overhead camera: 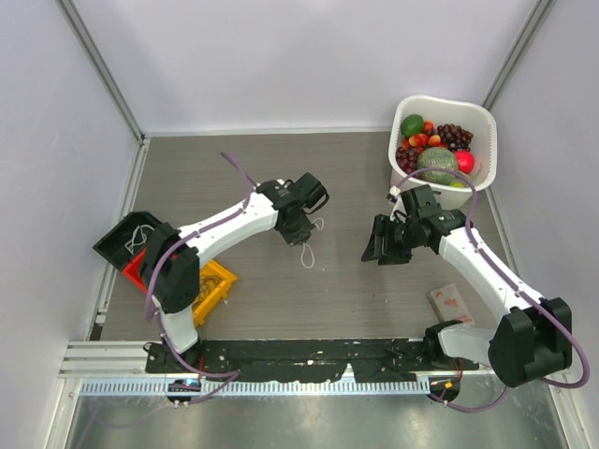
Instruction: Untangle the cables
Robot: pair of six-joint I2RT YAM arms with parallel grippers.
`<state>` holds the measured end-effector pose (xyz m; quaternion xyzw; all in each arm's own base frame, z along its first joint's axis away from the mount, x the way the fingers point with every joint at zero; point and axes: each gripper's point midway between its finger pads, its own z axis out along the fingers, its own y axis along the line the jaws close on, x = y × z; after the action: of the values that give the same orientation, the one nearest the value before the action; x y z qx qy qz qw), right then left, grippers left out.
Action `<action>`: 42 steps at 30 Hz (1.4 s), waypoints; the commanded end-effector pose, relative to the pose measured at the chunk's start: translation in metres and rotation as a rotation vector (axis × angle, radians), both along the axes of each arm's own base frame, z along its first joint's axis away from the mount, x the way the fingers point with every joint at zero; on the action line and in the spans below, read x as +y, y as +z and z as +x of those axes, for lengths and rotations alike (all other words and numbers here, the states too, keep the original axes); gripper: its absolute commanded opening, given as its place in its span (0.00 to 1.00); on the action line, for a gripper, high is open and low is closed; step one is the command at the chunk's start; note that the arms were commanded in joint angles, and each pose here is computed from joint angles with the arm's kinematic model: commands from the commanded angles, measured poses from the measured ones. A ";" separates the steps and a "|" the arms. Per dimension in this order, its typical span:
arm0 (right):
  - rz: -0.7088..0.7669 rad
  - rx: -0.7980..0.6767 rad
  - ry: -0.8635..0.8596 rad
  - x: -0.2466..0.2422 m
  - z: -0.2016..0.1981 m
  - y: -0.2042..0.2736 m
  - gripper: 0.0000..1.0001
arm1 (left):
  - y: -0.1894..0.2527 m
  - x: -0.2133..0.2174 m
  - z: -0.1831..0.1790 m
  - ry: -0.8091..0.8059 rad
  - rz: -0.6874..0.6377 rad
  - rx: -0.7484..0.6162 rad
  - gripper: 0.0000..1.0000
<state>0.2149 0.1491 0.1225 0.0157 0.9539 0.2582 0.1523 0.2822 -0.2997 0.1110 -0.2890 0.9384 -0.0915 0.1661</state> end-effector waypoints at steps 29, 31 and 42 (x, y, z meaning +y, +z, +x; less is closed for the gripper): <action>0.033 0.091 0.062 0.030 0.012 -0.001 0.51 | 0.077 0.404 -0.016 0.822 0.183 0.008 0.00; 0.032 0.097 0.062 0.031 0.012 -0.002 0.51 | 0.062 0.411 -0.015 0.891 0.094 0.027 0.00; 0.021 0.108 0.039 0.031 0.013 -0.008 0.50 | 0.032 0.454 0.006 1.048 -0.056 -0.003 0.00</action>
<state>0.2200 0.1756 0.1067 0.0103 0.9606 0.2655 0.0814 0.2642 0.1324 0.1366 -0.7121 0.6884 0.0082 0.1376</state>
